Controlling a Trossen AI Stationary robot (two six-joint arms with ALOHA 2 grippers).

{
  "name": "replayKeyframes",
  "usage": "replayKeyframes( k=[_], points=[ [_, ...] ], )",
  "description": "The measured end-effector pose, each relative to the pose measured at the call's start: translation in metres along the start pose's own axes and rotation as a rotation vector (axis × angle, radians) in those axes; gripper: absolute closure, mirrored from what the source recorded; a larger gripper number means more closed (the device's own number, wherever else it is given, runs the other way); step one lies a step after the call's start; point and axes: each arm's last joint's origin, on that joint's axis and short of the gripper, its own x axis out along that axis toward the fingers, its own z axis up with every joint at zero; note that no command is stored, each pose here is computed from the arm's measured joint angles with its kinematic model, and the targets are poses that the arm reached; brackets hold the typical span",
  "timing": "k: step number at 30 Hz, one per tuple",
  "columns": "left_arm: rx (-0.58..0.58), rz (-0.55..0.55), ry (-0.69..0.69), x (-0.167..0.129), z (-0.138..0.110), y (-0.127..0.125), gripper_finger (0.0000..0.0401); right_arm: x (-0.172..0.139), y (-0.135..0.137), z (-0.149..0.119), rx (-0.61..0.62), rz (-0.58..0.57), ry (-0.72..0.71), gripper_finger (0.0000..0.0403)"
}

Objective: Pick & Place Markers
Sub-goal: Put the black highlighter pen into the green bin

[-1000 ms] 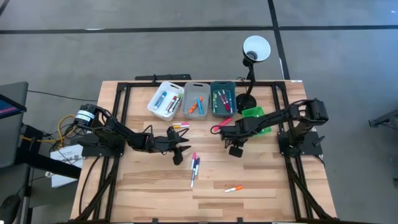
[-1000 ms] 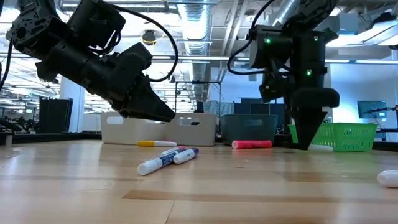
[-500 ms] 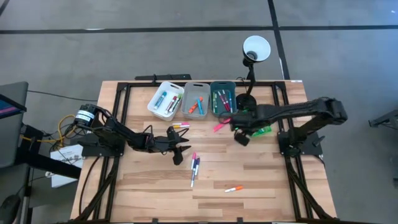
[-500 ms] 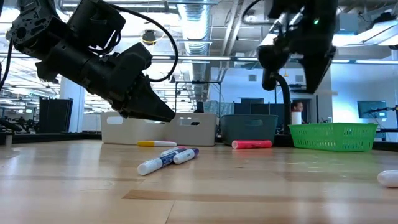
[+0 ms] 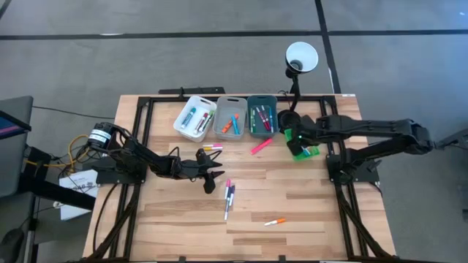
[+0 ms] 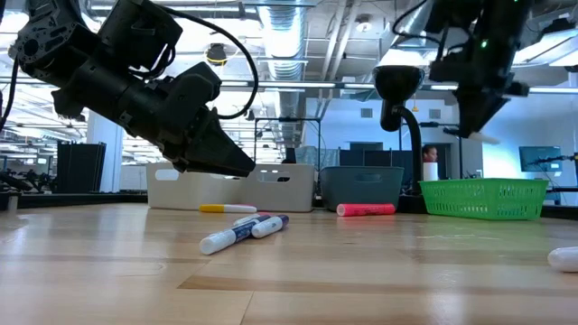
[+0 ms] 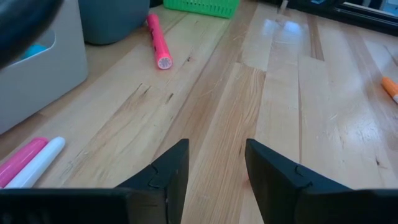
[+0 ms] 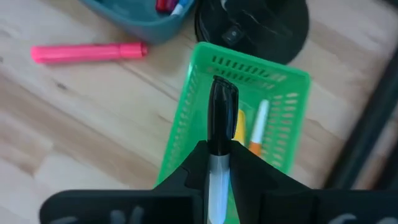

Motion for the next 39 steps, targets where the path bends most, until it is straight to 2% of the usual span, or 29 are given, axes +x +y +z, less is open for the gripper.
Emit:
replayKeyframes(
  k=[5, 11, 24, 32, 39],
  points=[
    [0.000, 0.000, 0.000, 0.000, 0.000, 0.000, 0.0249, 0.027, -0.003, 0.000, 0.052, -0.020, 0.011, 0.0358],
    [0.000, -0.001, -0.001, 0.000, 0.000, 0.000, 0.0249, 0.054, -0.007, -0.002, 0.074, -0.086, 0.109, 0.0363],
    [-0.001, -0.001, -0.002, 0.000, 0.000, 0.000, 0.0249, 0.095, 0.009, 0.002, 0.035, -0.163, 0.204, 0.0350],
    [-0.001, -0.001, -0.002, 0.000, 0.000, 0.000, 0.0249, 0.110, 0.012, -0.001, 0.013, -0.210, 0.267, 0.0350],
    [-0.001, -0.001, -0.002, 0.000, 0.000, 0.000, 0.0249, 0.106, 0.011, 0.000, 0.015, -0.199, 0.256, 0.0340]
  ],
)
